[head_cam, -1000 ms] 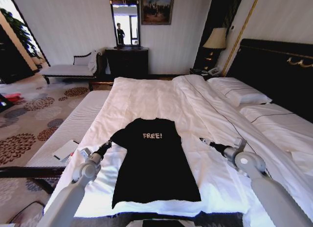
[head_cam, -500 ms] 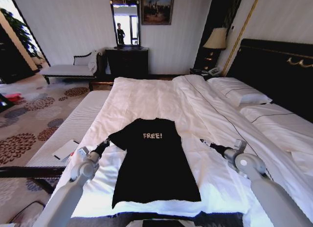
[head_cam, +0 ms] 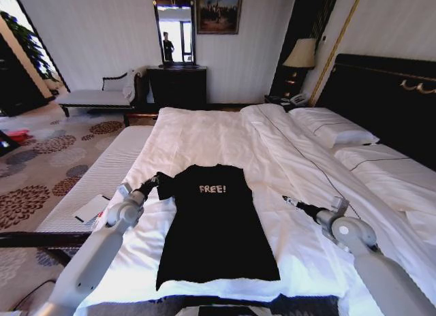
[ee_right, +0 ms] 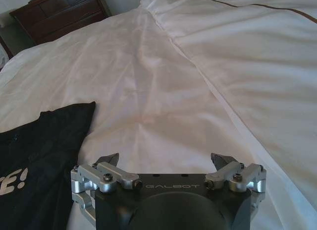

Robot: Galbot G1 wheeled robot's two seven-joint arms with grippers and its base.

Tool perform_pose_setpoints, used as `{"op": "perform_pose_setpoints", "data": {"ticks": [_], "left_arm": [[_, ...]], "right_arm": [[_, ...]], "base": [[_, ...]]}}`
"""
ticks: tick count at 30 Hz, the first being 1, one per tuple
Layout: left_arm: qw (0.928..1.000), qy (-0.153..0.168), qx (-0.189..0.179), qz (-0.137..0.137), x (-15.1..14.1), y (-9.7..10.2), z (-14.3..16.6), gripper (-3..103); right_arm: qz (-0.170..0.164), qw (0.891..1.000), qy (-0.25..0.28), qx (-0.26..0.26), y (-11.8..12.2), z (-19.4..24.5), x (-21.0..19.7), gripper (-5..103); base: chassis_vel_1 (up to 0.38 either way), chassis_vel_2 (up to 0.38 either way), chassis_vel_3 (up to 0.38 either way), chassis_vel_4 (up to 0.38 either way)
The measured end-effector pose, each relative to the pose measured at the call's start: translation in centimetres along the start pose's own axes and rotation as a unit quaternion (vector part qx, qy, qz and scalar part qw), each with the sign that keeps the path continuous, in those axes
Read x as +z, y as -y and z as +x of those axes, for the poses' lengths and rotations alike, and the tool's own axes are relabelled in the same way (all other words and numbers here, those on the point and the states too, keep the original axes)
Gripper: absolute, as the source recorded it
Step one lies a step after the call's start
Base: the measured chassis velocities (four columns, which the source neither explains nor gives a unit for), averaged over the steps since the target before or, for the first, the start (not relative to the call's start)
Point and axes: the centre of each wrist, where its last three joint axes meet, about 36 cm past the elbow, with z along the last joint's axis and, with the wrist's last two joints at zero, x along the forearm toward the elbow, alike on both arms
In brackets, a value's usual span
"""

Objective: Fold the clothes on the bed.

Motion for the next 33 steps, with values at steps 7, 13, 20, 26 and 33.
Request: {"op": "perform_pose_setpoints", "data": {"ticks": [7, 13, 20, 26, 33], "left_arm": [[0.9979, -0.010, 0.038, -0.052, -0.7, 4.0, -3.6, 0], [0.9946, -0.036, 0.060, -0.077, 0.6, 6.4, -5.5, 0], [0.9899, -0.064, 0.076, -0.101, 2.3, 8.2, -7.6, 0], [0.9851, -0.089, 0.087, -0.119, 4.4, 9.4, -8.6, 0], [0.9835, -0.104, 0.082, -0.123, 6.3, 10.1, -9.7, 0]], "right_arm": [[0.003, 1.000, 0.001, -0.003, -0.4, 0.0, 0.1, 100], [0.006, 1.000, 0.002, -0.005, -0.6, 0.2, 0.1, 100], [0.009, 1.000, 0.002, -0.005, -0.6, 0.2, 0.2, 100], [0.013, 1.000, 0.002, -0.006, -0.7, 0.2, 0.4, 100], [0.017, 1.000, 0.001, -0.008, -0.9, 0.1, 0.8, 100]], "base": [[0.000, 0.000, 0.000, 0.000], [0.000, 0.000, 0.000, 0.000], [0.000, 0.000, 0.000, 0.000], [0.000, 0.000, 0.000, 0.000], [0.000, 0.000, 0.000, 0.000]]}}
